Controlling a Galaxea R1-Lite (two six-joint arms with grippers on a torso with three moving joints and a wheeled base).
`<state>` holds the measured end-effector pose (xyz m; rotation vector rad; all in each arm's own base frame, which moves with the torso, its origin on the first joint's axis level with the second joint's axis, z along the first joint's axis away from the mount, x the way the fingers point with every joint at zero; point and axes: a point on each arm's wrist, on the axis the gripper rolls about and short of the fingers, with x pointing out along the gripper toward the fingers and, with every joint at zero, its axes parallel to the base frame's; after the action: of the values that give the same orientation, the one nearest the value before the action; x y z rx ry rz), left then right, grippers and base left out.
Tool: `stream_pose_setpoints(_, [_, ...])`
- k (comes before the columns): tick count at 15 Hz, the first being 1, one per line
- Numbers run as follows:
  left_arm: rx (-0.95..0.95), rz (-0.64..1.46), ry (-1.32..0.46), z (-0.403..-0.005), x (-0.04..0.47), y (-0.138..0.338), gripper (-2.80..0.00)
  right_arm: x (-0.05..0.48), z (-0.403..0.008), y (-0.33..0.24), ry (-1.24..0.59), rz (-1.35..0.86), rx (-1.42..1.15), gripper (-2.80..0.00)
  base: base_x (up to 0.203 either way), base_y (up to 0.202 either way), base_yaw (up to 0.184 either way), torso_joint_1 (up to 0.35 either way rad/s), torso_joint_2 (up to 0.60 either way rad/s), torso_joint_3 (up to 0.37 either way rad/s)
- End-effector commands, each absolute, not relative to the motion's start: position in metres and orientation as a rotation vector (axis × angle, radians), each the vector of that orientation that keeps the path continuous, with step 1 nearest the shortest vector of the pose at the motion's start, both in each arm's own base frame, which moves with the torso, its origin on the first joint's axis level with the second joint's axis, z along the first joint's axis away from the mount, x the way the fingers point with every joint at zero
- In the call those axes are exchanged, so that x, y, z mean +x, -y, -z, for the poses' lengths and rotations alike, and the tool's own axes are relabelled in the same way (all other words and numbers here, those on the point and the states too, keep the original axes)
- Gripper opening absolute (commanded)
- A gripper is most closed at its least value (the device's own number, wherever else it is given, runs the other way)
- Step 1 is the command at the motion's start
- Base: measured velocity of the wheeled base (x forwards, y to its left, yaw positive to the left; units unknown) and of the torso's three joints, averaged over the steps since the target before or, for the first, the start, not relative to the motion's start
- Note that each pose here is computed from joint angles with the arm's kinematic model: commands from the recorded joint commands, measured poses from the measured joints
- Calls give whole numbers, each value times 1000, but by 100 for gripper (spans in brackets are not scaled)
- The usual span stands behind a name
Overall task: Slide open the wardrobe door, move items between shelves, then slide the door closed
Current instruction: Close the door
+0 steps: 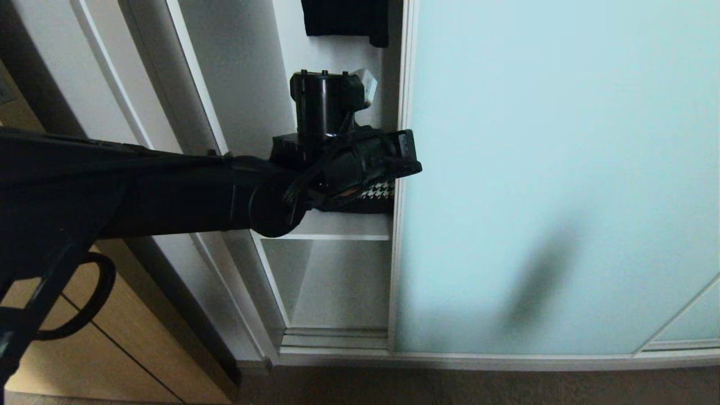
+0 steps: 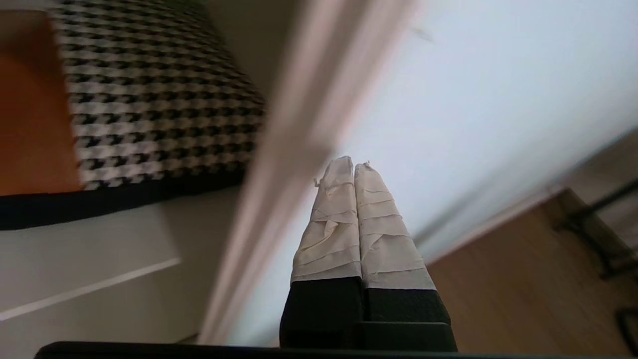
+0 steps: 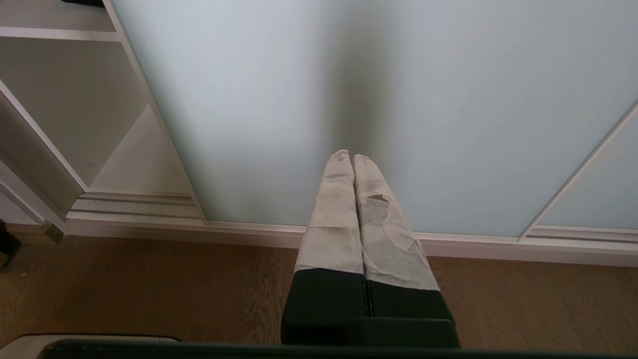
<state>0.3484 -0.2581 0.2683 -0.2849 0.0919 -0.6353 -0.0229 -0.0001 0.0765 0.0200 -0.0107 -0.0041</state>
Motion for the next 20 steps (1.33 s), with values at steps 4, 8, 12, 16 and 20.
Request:
stream_pose_setpoints(4, [-296, 583, -70, -277, 357, 233, -280, -23, -76, 0, 10, 5, 20, -280, 0, 0, 0, 0, 0, 0])
stream_pose_setpoints(8, [-305, 736, -65, -303, 316, 214, -280, -23, -76, 0, 10, 5, 20, -280, 0, 0, 0, 0, 0, 0])
stream_pose_setpoints(12, [-339, 1105, -167, -307, 282, 218, -280, -23, -77, 0, 10, 4, 20, -280, 0, 0, 0, 0, 0, 0])
stream_pose_setpoints(16, [-338, 1087, -217, -277, 320, 246, -280, -23, -76, 0, 10, 5, 20, -280, 0, 0, 0, 0, 0, 0])
stream_pose_setpoints(20, [-339, 962, -193, -243, 360, 271, -280, -23, -76, 0, 9, 5, 20, -280, 0, 0, 0, 0, 0, 0])
